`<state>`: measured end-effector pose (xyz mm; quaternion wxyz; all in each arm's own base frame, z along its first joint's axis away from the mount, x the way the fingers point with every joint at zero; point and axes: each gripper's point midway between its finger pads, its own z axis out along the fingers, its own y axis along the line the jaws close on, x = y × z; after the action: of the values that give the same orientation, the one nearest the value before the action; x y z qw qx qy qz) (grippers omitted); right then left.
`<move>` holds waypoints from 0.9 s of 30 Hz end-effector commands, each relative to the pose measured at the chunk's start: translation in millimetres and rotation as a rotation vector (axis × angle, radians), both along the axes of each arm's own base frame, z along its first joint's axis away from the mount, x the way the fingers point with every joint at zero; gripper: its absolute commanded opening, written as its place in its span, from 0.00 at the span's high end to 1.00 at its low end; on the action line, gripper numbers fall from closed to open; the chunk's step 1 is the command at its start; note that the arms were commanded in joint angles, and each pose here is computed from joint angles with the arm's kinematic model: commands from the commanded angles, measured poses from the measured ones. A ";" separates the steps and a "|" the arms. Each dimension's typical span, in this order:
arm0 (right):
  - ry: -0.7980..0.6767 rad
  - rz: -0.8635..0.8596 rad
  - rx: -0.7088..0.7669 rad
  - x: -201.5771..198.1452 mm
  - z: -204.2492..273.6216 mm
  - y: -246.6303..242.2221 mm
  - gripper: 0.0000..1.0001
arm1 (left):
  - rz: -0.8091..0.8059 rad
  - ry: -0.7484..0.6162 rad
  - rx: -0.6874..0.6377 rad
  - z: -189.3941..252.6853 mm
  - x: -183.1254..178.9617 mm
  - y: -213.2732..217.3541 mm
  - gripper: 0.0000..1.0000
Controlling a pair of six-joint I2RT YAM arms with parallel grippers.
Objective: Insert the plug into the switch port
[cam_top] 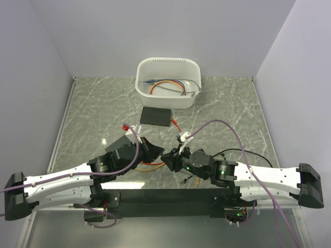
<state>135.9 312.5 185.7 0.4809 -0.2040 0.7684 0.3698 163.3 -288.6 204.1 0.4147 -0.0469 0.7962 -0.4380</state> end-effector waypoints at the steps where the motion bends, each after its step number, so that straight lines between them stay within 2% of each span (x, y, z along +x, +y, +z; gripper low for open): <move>1: -0.032 -0.020 0.073 7.7 28.5 7.3 0.67 | -0.009 -0.026 -0.072 29.0 -1.8 -4.2 0.99; 9: -0.027 -0.019 0.070 8.2 25.8 8.5 0.73 | -0.011 -0.026 -0.078 30.1 -2.2 -3.9 1.00; 15: -0.031 -0.016 0.082 7.6 27.4 7.3 0.83 | -0.010 -0.023 -0.071 27.9 -2.1 -4.2 1.00; 18: -0.029 -0.022 0.075 8.6 25.7 6.1 0.89 | 0.007 -0.014 -0.052 24.1 -0.9 0.1 0.84; 19: -0.026 -0.034 0.070 10.7 24.4 4.4 0.90 | 0.029 -0.016 -0.038 22.1 1.5 4.2 0.66; 21: -0.009 -0.056 0.045 14.9 15.7 -0.1 0.91 | 0.065 -0.014 -0.009 20.1 4.1 14.9 0.49; 22: 0.002 -0.072 0.036 18.7 12.1 -2.8 0.91 | 0.080 -0.018 0.001 19.7 5.3 19.7 0.35; 25: 0.057 -0.127 0.024 37.3 -1.6 -16.4 0.94 | 0.179 -0.050 0.047 20.0 18.0 42.9 0.19; 27: 0.075 -0.161 0.027 49.4 -5.5 -27.2 0.94 | 0.230 -0.077 0.075 21.9 32.6 57.5 0.16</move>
<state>170.5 295.1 177.2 0.4837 -0.1566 0.7901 0.3423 173.1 -256.2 206.0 0.4471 -0.0754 0.8000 -0.3930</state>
